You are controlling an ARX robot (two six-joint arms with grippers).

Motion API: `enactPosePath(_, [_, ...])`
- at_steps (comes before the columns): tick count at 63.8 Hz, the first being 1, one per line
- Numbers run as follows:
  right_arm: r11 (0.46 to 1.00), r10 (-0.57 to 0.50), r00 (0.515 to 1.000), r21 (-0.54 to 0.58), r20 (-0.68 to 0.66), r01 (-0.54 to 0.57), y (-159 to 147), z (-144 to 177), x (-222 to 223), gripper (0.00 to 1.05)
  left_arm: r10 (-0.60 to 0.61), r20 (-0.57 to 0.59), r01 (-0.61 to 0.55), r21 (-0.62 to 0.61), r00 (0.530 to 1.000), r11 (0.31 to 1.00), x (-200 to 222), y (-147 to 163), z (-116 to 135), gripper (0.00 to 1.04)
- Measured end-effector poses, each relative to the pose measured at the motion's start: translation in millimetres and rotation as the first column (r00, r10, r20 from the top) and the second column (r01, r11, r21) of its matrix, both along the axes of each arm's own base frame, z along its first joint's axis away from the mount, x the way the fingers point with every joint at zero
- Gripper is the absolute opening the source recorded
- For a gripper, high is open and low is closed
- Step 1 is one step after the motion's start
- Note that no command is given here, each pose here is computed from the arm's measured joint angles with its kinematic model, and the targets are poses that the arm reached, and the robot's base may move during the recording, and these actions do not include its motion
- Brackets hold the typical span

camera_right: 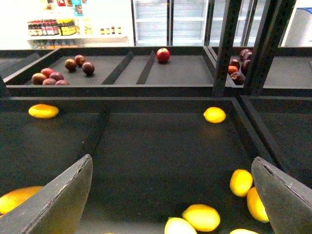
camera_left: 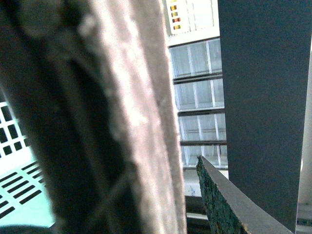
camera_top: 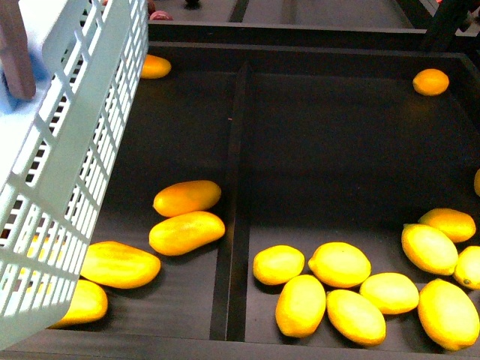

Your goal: Pick lemon and mango into basket

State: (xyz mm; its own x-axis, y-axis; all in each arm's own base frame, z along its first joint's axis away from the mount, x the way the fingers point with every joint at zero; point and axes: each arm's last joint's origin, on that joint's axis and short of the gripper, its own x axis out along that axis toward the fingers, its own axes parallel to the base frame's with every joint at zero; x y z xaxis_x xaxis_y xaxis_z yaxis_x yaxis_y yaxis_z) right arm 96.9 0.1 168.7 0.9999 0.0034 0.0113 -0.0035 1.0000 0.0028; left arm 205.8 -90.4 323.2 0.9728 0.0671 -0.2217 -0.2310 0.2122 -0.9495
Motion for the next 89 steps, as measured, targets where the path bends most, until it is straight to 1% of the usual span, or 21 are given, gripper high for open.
enactPosePath(4, [1.000,-0.003,1.000,0.000,0.000,0.003,0,0,0,0.96,0.010,-0.169,0.010,0.117,0.986,0.993,5,-6,5,0.27])
enactPosePath(5, [1.000,-0.002,1.000,0.000,0.000,0.002,0,0,0,0.96,0.014,-0.257,0.041,0.206,0.966,0.978,10,-9,6,0.27])
enactPosePath(8, [1.000,-0.001,1.000,0.000,0.000,0.001,0,0,0,0.96,0.041,-0.407,0.130,0.384,0.913,0.914,18,-12,2,0.27])
enactPosePath(12, [1.000,-0.006,1.000,0.000,0.000,0.006,0,0,0,0.96,0.053,-0.449,0.178,0.455,0.892,0.872,31,-17,-3,0.26])
enactPosePath(16, [1.000,-0.005,1.000,0.000,0.000,0.005,0,0,0,0.96,0.029,-0.458,0.213,0.468,0.889,0.858,45,-26,-5,0.26])
enactPosePath(19, [1.000,-0.005,1.000,0.000,0.000,0.005,0,0,0,0.96,-0.025,-0.460,0.258,0.452,0.888,0.854,55,-36,-6,0.24])
enactPosePath(24, [1.000,-0.004,1.000,0.000,0.000,0.004,0,0,0,0.96,-0.125,-0.447,0.341,0.444,0.886,0.828,72,-56,-5,0.11])
enactPosePath(25, [1.000,-0.003,1.000,0.000,0.000,0.003,0,0,0,0.96,-0.154,-0.440,0.355,0.421,0.885,0.835,76,-61,-4,0.09])
enactPosePath(26, [1.000,-0.003,1.000,0.000,0.000,0.003,0,0,0,0.96,-0.205,-0.434,0.388,0.389,0.877,0.835,81,-71,-4,0.08])
enactPosePath(28, [1.000,-0.004,1.000,0.000,0.000,0.004,0,0,0,0.96,-0.251,-0.437,0.431,0.384,0.864,0.817,86,-82,-4,0.07])
enactPosePath(31, [1.000,-0.004,1.000,0.000,0.000,0.004,0,0,0,0.96,-0.326,-0.456,0.518,0.401,0.828,0.755,92,-102,-7,0.07])
enactPosePath(36, [1.000,-0.004,1.000,0.000,0.000,0.004,0,0,0,0.96,-0.423,-0.463,0.609,0.396,0.779,0.687,96,-125,-10,0.06])
enactPosePath(42, [1.000,-0.004,1.000,0.000,0.000,0.004,0,0,0,0.96,-0.539,-0.437,0.687,0.340,0.720,0.643,91,-147,-12,0.06])
enactPosePath(45, [1.000,-0.004,1.000,0.000,0.000,0.004,0,0,0,0.96,-0.569,-0.419,0.703,0.330,0.707,0.630,86,-155,-11,0.06])
enactPosePath(51, [1.000,-0.004,1.000,0.000,0.000,0.004,0,0,0,0.96,-0.579,-0.414,0.709,0.334,0.702,0.621,83,-159,-11,0.06])
enactPosePath(69, [1.000,-0.003,1.000,0.000,0.000,0.003,0,0,0,0.96,-0.566,-0.415,0.699,0.341,0.712,0.629,84,-158,-11,0.06])
enactPosePath(73, [0.998,0.046,0.986,0.059,-0.159,-0.037,0,-1,0,0.96,-0.568,-0.416,0.700,0.340,0.710,0.628,84,-158,-11,0.06])
enactPosePath(76, [0.991,0.068,0.941,0.133,-0.331,-0.024,-3,-3,3,0.96,-0.569,-0.416,0.701,0.339,0.710,0.627,84,-158,-11,0.06])
enactPosePath(78, [0.987,0.066,0.917,0.163,-0.394,-0.001,-5,-6,5,0.96,-0.571,-0.416,0.703,0.338,0.708,0.626,83,-158,-11,0.06])
enactPosePath(82, [0.979,0.043,0.893,0.199,-0.448,0.052,-13,-11,11,0.96,-0.577,-0.416,0.708,0.335,0.703,0.621,83,-159,-11,0.06])
enactPosePath(89, [0.968,-0.017,0.884,0.215,-0.468,0.132,-28,-12,25,0.96,-0.577,-0.415,0.708,0.333,0.703,0.623,83,-159,-11,0.06])
